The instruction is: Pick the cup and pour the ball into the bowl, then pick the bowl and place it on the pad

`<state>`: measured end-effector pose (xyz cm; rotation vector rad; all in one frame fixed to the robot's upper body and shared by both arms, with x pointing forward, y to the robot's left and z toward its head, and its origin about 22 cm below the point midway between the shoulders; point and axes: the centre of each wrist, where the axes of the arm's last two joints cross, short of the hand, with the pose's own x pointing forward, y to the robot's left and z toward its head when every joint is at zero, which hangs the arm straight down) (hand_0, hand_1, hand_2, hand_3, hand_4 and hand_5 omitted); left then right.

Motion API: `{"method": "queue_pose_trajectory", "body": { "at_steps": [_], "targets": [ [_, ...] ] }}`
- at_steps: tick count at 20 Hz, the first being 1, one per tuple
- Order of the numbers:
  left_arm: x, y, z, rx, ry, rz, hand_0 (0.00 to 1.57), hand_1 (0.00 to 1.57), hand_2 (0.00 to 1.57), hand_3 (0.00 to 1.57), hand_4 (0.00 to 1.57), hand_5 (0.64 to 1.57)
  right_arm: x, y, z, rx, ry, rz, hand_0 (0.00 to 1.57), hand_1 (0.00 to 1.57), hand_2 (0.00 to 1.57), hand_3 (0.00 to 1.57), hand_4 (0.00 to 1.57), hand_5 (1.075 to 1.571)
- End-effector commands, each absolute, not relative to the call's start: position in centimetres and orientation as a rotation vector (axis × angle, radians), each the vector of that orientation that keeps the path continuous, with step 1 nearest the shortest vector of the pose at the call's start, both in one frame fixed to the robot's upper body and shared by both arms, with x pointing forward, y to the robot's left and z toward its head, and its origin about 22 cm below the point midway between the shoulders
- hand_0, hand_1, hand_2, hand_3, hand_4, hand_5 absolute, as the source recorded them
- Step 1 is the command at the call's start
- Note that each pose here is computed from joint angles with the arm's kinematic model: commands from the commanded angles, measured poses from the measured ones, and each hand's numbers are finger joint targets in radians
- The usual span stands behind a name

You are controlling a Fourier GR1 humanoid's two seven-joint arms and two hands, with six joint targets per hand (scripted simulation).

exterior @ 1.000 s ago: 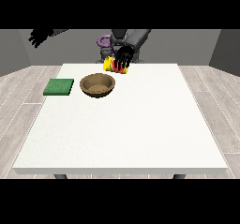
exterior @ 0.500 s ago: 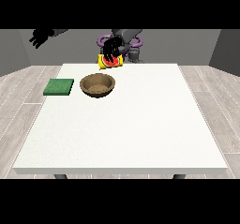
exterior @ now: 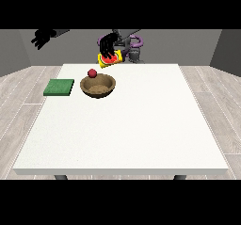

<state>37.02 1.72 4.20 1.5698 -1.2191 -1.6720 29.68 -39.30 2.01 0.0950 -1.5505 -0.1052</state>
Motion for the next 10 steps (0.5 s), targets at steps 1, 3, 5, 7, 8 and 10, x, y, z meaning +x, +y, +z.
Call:
{"method": "queue_pose_trajectory", "body": {
  "at_steps": [1,3,5,7,8,10],
  "targets": [
    [36.4,0.7,5.9,1.535,-1.325,-1.614,0.00,0.00,1.10,1.54,1.11,1.571,29.0,-40.6,1.3,0.033,-1.560,-0.150,0.00,0.00,0.00,0.14,0.73,1.546],
    [37.0,3.1,6.0,1.450,-1.425,-1.440,0.32,0.32,1.50,1.54,1.11,1.570,28.3,-41.6,1.3,-0.003,-1.517,-0.203,0.00,0.00,0.00,0.14,0.73,1.546],
    [38.3,5.3,7.9,1.299,-1.527,-1.259,0.80,0.80,1.57,1.56,1.17,1.561,29.0,-40.9,1.8,-0.025,-1.541,-0.206,0.00,0.00,0.00,0.14,0.73,1.546],
    [38.9,7.7,9.4,1.163,-1.611,-1.077,1.04,1.04,1.51,1.15,1.32,1.562,27.6,-42.1,0.9,-0.061,-1.512,-0.233,0.00,0.00,0.00,0.18,0.74,1.553],
    [39.2,8.4,9.7,1.068,-1.602,-0.983,0.95,0.95,1.37,1.08,1.30,1.556,28.2,-40.8,1.1,-0.044,-1.530,-0.225,0.00,0.00,0.00,0.11,0.74,1.551],
    [39.7,9.1,12.9,0.907,-1.694,-0.752,0.64,0.64,0.94,0.67,1.28,1.545,28.4,-40.4,0.7,-0.061,-1.524,-0.250,0.00,0.00,0.00,0.13,0.78,1.559]
  ]
}}
